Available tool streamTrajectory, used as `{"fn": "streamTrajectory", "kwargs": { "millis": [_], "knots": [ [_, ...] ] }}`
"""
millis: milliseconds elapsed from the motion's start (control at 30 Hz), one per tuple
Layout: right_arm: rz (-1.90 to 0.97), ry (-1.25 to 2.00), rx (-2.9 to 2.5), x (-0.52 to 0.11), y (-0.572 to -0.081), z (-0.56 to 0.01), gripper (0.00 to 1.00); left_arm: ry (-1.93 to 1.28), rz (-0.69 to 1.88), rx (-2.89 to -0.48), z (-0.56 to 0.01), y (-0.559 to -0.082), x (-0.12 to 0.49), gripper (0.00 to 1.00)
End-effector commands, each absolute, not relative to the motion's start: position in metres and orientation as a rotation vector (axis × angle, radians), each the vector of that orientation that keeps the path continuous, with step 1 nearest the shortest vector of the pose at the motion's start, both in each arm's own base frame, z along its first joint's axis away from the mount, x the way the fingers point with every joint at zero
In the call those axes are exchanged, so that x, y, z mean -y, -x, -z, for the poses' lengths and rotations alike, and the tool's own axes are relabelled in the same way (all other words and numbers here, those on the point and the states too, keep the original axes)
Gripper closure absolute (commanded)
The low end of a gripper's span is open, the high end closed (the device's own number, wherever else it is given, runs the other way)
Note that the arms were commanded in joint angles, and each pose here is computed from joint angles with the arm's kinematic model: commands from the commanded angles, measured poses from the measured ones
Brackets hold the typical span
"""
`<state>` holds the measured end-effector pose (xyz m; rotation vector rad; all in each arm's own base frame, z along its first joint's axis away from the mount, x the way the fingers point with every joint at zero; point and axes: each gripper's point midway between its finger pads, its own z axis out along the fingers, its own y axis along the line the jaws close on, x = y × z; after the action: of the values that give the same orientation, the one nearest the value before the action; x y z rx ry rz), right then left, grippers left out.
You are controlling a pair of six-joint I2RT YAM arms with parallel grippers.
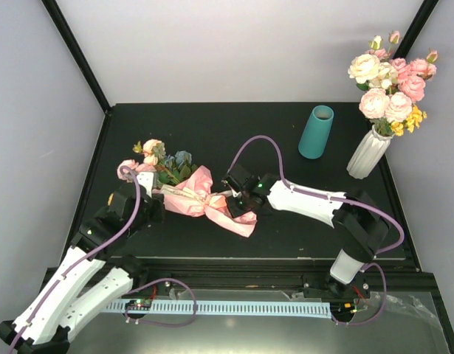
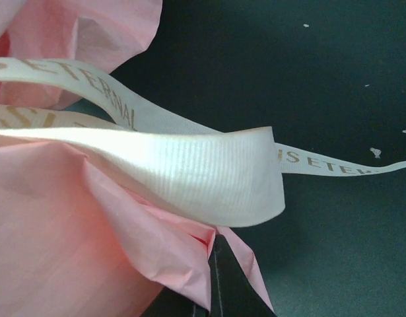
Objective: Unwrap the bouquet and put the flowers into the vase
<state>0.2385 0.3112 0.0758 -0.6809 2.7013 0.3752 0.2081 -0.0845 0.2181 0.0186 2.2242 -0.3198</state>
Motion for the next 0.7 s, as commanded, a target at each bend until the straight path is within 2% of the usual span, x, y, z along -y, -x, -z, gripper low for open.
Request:
{"fn": "streamTrajectory", "kwargs": {
  "millis": [0, 167, 333, 367, 433, 533, 600, 667],
  "knots": [
    [-0.027, 0.577, -2.836, -0.240, -0.239, -0.046, 0.99, 0.124, 0.234, -2.117, -0.259, -0.212, 0.056, 0.98],
    [-0.024, 0.531, -2.823, -0.230, -0.250, -0.056, 0.98, 0.204, 0.340, -2.150, -0.266, -0.205, 0.061, 0.99],
    [-0.343, 0.657, -2.752, -0.265, -0.240, -0.083, 0.99, 0.116, 0.685, -2.263, -0.236, -0.189, 0.111, 0.98],
    [-0.421, 0.694, -2.740, -0.272, -0.234, -0.089, 0.98, 0.112, 0.749, -2.289, -0.225, -0.185, 0.120, 0.97],
    [-0.570, 0.788, -2.724, -0.284, -0.218, -0.097, 0.95, 0.083, 0.873, -2.340, -0.201, -0.179, 0.139, 0.87],
    [-0.679, 0.894, -2.714, -0.289, -0.197, -0.106, 0.77, 0.104, 0.923, -2.379, -0.186, -0.177, 0.146, 0.85],
    [-0.677, 0.919, -2.722, -0.283, -0.190, -0.109, 0.63, 0.142, 0.896, -2.376, -0.185, -0.180, 0.141, 0.87],
    [-0.659, 0.931, -2.726, -0.277, -0.186, -0.115, 0.53, 0.179, 0.891, -2.387, -0.182, -0.179, 0.139, 0.87]
  ]
}}
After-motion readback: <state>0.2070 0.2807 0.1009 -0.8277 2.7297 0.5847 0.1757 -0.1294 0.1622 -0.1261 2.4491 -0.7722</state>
